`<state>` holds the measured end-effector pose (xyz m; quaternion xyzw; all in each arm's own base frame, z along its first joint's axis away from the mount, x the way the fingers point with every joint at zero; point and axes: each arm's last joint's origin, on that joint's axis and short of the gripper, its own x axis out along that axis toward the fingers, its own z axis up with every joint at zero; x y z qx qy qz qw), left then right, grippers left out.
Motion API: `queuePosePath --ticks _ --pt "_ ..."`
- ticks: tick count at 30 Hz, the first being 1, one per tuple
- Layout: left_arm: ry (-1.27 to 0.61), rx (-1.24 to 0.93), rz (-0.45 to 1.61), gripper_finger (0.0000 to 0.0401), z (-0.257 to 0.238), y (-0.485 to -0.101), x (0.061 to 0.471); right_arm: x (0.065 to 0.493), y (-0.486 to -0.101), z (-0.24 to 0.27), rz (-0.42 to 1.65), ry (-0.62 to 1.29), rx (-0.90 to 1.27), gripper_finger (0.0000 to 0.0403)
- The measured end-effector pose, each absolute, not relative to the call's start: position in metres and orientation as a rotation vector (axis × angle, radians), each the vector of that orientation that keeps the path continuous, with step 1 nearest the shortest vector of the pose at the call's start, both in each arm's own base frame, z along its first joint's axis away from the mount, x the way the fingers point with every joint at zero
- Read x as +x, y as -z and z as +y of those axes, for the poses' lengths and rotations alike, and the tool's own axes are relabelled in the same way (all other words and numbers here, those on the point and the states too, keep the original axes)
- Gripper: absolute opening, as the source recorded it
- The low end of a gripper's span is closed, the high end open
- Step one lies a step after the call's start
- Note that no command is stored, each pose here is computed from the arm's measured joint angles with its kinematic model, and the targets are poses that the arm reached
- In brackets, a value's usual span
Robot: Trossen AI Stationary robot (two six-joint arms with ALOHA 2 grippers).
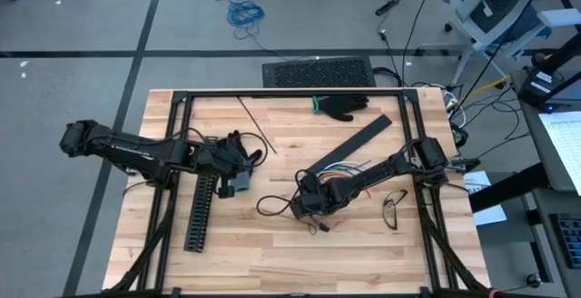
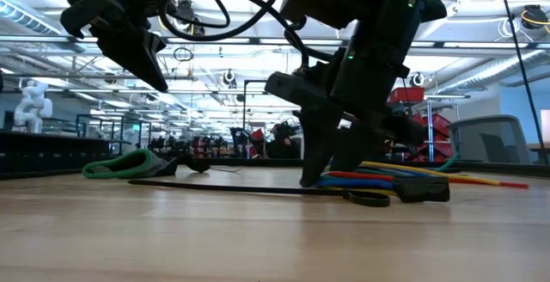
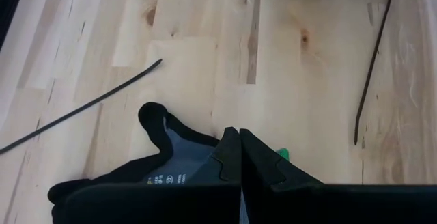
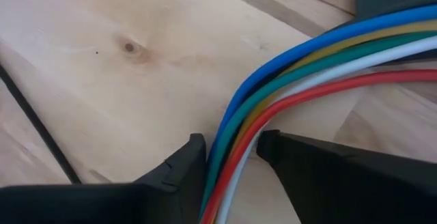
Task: Ziptie cables
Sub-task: Wrap the cable wires with the black zip tie
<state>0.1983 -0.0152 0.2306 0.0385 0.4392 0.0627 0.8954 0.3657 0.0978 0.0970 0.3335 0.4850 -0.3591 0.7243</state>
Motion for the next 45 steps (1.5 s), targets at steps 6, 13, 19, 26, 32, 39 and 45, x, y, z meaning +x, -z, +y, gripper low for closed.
queuePosePath --ticks 6,13,19,26,32,39,45 --pt "-0.133 0.081 0.907 0.0 -0.015 -0.231 0.199 0.364 -0.096 0.101 1.066 0.798 0.693 0.0114" --pt "-0.136 0.082 0.902 0.0 -0.015 -0.231 0.199 0.367 -0.096 0.104 1.052 0.743 0.667 0.0014" --pt "-0.147 0.088 0.902 0.0 -0.015 -0.231 0.199 0.366 -0.107 0.105 1.03 0.722 0.669 0.0012" --pt "-0.163 0.134 0.902 0.0 -0.014 -0.231 0.199 0.373 -0.133 0.101 0.909 0.621 0.753 0.0001" --pt "-0.165 0.134 0.903 0.0 -0.014 -0.231 0.199 0.386 -0.142 0.101 0.799 0.55 0.865 0.0001" --pt "-0.164 0.137 0.903 0.0 -0.014 -0.231 0.199 0.391 -0.146 0.101 0.732 0.556 0.981 0.0001" --pt "-0.152 0.162 0.913 0.0 -0.014 -0.231 0.198 0.398 -0.153 0.1 0.641 0.521 1.033 0.0"
